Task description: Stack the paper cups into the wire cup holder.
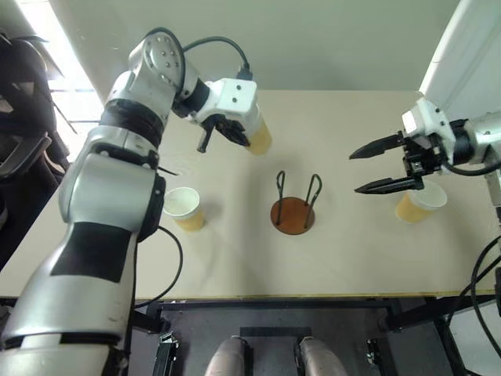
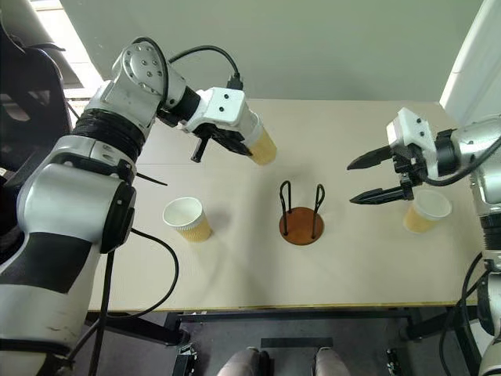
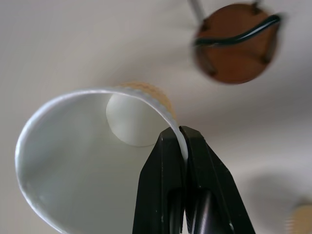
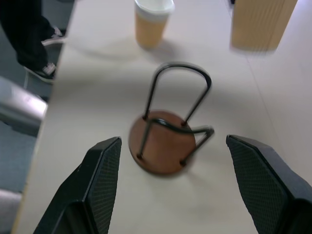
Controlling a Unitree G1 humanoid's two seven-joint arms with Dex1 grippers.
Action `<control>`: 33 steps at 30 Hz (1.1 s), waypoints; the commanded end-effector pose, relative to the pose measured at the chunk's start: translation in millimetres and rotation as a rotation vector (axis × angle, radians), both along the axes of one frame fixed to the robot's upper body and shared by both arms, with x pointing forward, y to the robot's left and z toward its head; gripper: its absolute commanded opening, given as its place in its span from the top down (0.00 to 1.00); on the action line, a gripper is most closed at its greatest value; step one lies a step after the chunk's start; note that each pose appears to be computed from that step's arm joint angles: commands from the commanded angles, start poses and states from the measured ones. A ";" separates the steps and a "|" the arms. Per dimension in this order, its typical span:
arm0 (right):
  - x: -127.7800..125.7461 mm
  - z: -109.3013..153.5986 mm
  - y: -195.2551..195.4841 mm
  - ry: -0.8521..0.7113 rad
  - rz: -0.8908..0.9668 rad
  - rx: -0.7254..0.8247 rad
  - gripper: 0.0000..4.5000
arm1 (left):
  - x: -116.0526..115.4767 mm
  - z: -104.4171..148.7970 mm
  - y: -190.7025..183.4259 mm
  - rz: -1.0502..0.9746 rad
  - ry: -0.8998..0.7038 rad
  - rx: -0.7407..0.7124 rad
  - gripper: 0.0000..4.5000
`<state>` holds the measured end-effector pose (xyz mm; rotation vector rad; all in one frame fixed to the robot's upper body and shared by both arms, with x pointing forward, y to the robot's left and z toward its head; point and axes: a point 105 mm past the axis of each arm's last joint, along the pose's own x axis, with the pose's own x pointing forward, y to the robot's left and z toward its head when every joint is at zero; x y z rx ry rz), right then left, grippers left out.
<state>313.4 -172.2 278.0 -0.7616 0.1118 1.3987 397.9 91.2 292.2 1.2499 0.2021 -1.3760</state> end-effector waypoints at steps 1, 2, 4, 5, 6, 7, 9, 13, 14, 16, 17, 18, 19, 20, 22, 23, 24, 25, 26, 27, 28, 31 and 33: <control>-14.0 17.1 10.4 -0.057 0.080 0.016 0.21 | -8.7 12.7 -14.8 -0.076 -0.004 0.006 0.99; -14.1 17.8 11.8 -0.061 0.084 0.019 0.21 | -9.1 10.7 -17.1 -0.085 -0.002 0.014 0.99; -13.0 19.4 12.7 -0.067 0.085 0.029 0.21 | -10.0 7.1 -21.7 -0.102 0.006 0.022 0.99; -11.3 20.0 11.8 -0.077 0.080 0.031 0.21 | -10.8 5.9 -25.2 -0.112 0.013 0.019 0.99; -9.9 20.6 10.9 -0.086 0.076 0.035 0.21 | -11.5 5.2 -28.5 -0.120 0.020 0.014 0.99; -8.7 20.6 9.2 -0.090 0.070 0.037 0.21 | -12.6 4.6 -33.0 -0.128 0.031 0.002 0.99; -7.4 20.4 6.1 -0.090 0.060 0.042 0.21 | -14.7 3.9 -39.7 -0.143 0.047 -0.010 0.99; -8.7 18.7 2.1 -0.083 0.053 0.044 0.21 | -22.0 9.9 -56.7 -0.188 0.059 -0.020 0.99; -9.4 17.8 1.7 -0.081 0.052 0.041 0.21 | -24.4 12.8 -61.1 -0.203 0.055 -0.018 0.99; -10.0 16.1 0.4 -0.074 0.047 0.033 0.21 | -29.4 19.1 -69.4 -0.232 0.048 -0.019 0.99; -10.1 15.3 -0.4 -0.071 0.044 0.029 0.21 | -32.0 22.3 -73.2 -0.247 0.044 -0.022 0.99; -10.2 14.4 -1.3 -0.068 0.041 0.024 0.21 | -34.1 24.9 -76.1 -0.259 0.042 -0.023 0.99; -10.3 13.5 -2.4 -0.068 0.037 0.019 0.21 | -36.0 27.4 -78.9 -0.270 0.037 -0.024 0.99; -10.2 12.9 -3.8 -0.066 0.031 0.015 0.21 | -37.7 30.0 -81.6 -0.280 0.032 -0.024 0.99; -9.4 13.7 -7.4 -0.069 0.017 0.008 0.21 | -41.3 35.4 -87.4 -0.300 0.020 -0.024 0.99; -8.9 15.1 -8.7 -0.073 0.011 0.007 0.21 | -42.8 36.6 -89.3 -0.310 0.015 -0.018 0.99; -8.4 16.1 -9.8 -0.075 0.006 0.005 0.21 | -43.9 36.8 -90.5 -0.317 0.013 -0.012 0.99; -8.1 17.0 -10.5 -0.077 0.002 0.004 0.21 | -44.4 35.6 -90.6 -0.323 0.010 0.001 0.99; -7.7 17.6 -11.0 -0.078 0.000 0.004 0.21 | -44.5 33.8 -90.0 -0.327 0.008 0.017 0.99; -7.5 18.1 -11.2 -0.080 -0.002 0.005 0.21 | -44.3 31.9 -89.0 -0.329 0.005 0.032 0.99; -7.2 18.3 -11.3 -0.081 -0.003 0.005 0.21 | -43.6 29.0 -87.1 -0.329 0.003 0.053 0.99; -7.6 18.2 -11.5 -0.082 -0.003 0.008 0.21 | -40.2 17.9 -79.3 -0.325 -0.001 0.123 0.99; -7.8 17.6 -11.7 -0.082 -0.003 0.008 0.21 | -39.8 13.5 -76.8 -0.328 0.003 0.145 0.99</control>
